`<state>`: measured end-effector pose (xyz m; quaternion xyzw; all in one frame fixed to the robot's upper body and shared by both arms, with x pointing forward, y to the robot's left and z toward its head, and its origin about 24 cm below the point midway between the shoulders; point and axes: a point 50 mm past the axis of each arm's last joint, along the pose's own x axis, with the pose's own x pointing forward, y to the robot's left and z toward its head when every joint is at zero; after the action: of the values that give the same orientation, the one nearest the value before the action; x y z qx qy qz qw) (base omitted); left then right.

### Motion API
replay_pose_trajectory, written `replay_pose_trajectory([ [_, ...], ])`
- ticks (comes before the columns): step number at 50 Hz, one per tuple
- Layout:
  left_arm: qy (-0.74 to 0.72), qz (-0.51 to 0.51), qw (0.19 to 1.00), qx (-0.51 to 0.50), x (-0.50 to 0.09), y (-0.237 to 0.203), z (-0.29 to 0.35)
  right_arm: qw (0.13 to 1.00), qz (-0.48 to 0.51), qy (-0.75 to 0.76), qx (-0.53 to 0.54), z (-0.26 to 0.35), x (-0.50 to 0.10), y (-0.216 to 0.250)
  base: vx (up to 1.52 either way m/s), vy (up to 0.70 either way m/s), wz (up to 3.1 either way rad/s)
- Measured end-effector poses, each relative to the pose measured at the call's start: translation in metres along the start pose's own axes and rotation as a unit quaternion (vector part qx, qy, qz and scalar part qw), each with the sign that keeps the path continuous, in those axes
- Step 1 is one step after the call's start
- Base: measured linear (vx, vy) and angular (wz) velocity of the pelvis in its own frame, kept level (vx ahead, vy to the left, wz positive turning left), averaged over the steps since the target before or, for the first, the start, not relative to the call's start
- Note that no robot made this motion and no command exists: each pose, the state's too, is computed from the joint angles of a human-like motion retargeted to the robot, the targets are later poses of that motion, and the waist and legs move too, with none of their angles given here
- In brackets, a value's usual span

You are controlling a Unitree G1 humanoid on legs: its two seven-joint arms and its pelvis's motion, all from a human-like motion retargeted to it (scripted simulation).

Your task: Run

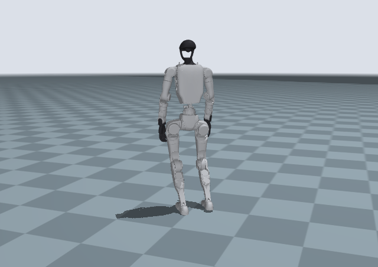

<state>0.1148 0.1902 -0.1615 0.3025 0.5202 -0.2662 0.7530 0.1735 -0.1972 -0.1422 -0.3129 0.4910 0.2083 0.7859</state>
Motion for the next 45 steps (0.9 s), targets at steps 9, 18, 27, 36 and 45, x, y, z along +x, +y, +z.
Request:
replay_pose_trajectory([
  [9, 0.032, -0.001, 0.999, 0.002, -0.001, 0.001, -0.013, 0.994, -0.007, 0.020, 0.106, -0.027, -0.004, 0.001, 0.20, 0.09, 0.24],
  [18, -0.047, 0.096, 0.994, -0.015, -0.008, 0.066, 0.028, 0.974, 0.060, 0.147, 0.160, -0.108, -0.027, 0.046, 0.43, -0.02, 0.21],
  [27, -0.104, 0.144, 0.984, -0.027, -0.016, 0.093, 0.059, 0.963, 0.089, 0.192, 0.166, -0.130, -0.038, 0.069, 0.62, -0.14, -0.02],
  [36, -0.049, 0.070, 0.996, -0.034, -0.002, 0.037, 0.029, 0.991, -0.065, 0.006, 0.117, -0.028, -0.009, -0.022, 0.69, -0.12, -0.25],
  [45, 0.059, 0.045, 0.995, -0.062, -0.008, -0.008, -0.041, 0.928, -0.250, -0.257, 0.098, 0.113, -0.051, -0.134, 0.94, -0.05, -0.14],
])
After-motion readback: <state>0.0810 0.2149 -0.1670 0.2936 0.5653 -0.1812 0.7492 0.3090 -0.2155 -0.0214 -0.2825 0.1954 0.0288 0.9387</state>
